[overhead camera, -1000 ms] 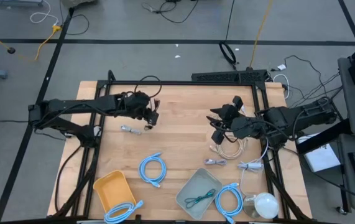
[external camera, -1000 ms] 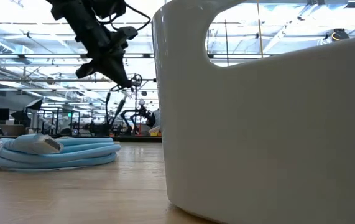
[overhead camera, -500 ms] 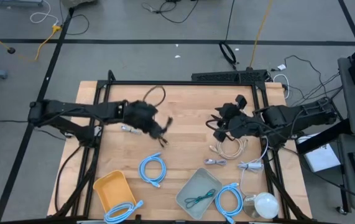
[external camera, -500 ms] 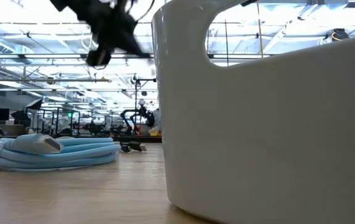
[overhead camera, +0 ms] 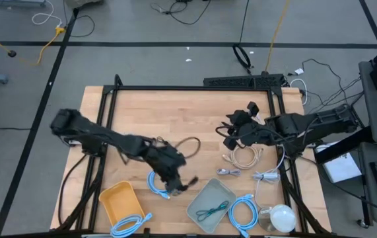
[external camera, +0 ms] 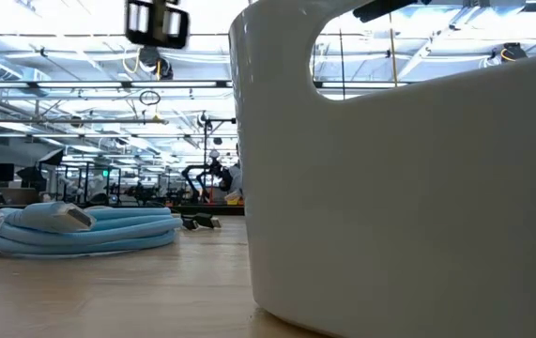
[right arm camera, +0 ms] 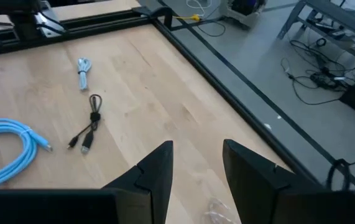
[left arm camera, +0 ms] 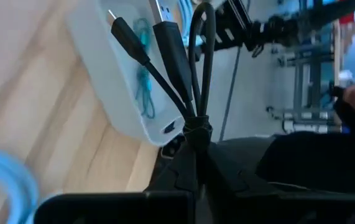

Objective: Sort cables
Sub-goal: Put the top black charger cable into the gray bin

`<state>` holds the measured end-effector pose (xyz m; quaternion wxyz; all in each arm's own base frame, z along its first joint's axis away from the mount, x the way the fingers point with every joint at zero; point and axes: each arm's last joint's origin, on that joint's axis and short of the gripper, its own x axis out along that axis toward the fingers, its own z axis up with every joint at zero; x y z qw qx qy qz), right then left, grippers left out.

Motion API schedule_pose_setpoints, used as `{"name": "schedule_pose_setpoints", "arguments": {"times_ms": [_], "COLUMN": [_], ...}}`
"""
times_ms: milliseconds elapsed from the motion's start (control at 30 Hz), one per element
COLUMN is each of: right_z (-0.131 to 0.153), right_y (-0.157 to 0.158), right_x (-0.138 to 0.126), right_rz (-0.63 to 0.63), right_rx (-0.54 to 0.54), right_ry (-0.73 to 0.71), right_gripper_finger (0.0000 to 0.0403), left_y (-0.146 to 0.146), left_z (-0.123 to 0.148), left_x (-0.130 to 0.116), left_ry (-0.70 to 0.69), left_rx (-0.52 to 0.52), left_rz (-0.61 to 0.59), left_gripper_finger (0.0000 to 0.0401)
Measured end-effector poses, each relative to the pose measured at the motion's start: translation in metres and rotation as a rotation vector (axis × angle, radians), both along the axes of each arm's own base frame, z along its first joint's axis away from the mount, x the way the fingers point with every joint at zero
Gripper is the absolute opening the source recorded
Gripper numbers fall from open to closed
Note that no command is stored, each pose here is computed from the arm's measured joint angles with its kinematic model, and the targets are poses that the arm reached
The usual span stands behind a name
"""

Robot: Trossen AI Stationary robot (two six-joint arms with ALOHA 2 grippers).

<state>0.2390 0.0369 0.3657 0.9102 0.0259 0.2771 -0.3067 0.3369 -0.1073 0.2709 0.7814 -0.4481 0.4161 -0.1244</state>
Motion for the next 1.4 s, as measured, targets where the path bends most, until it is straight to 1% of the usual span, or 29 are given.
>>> {"name": "schedule_pose_setpoints", "arguments": {"times_ms": [100, 167, 233, 333, 433, 600, 733, 967, 1067, 1300, 1400], "right_z": [-0.005, -0.008, -0.010, -0.011, -0.010, -0.010, -0.008, -0.005, -0.003, -0.003, -0.003], "right_y": [0.001, 0.002, 0.002, 0.002, 0.002, 0.003, 0.000, -0.006, -0.008, -0.008, -0.008], "right_x": [0.004, 0.005, 0.005, 0.005, 0.005, 0.005, 0.006, 0.010, 0.011, 0.012, 0.012], "right_rz": [0.018, 0.030, 0.034, 0.029, 0.024, 0.025, 0.012, -0.002, -0.009, -0.001, -0.001], "right_rx": [0.022, 0.034, 0.039, 0.047, 0.054, 0.049, 0.028, 0.011, 0.015, 0.006, 0.006], "right_ry": [-0.017, -0.019, -0.020, -0.022, -0.033, -0.035, -0.045, -0.077, -0.096, -0.097, -0.097], "right_gripper_finger": [0.0134, 0.0134, 0.0134, 0.0134, 0.0134, 0.0134, 0.0134, 0.0134, 0.0134, 0.0134, 0.0134], "left_y": [-0.005, -0.004, 0.000, 0.004, 0.001, -0.015, -0.022, -0.018, -0.013, -0.003, 0.000], "left_z": [-0.016, -0.022, -0.031, -0.052, -0.066, -0.084, -0.081, -0.073, -0.073, -0.073, -0.073], "left_x": [0.019, 0.031, 0.041, 0.051, 0.055, 0.054, 0.053, 0.061, 0.062, 0.064, 0.065], "left_ry": [-0.016, -0.059, -0.073, -0.030, 0.010, 0.062, 0.021, -0.067, -0.069, -0.090, -0.092], "left_rx": [0.011, 0.011, 0.008, -0.014, -0.046, -0.077, -0.067, -0.096, -0.095, -0.075, -0.074], "left_rz": [-0.029, -0.026, -0.012, -0.014, -0.058, -0.154, -0.177, -0.141, -0.122, -0.146, -0.142], "left_gripper_finger": [0.0010, 0.0010, 0.0010, 0.0009, 0.0009, 0.0009, 0.0009, 0.0009, 0.0009, 0.0009, 0.0021]}}
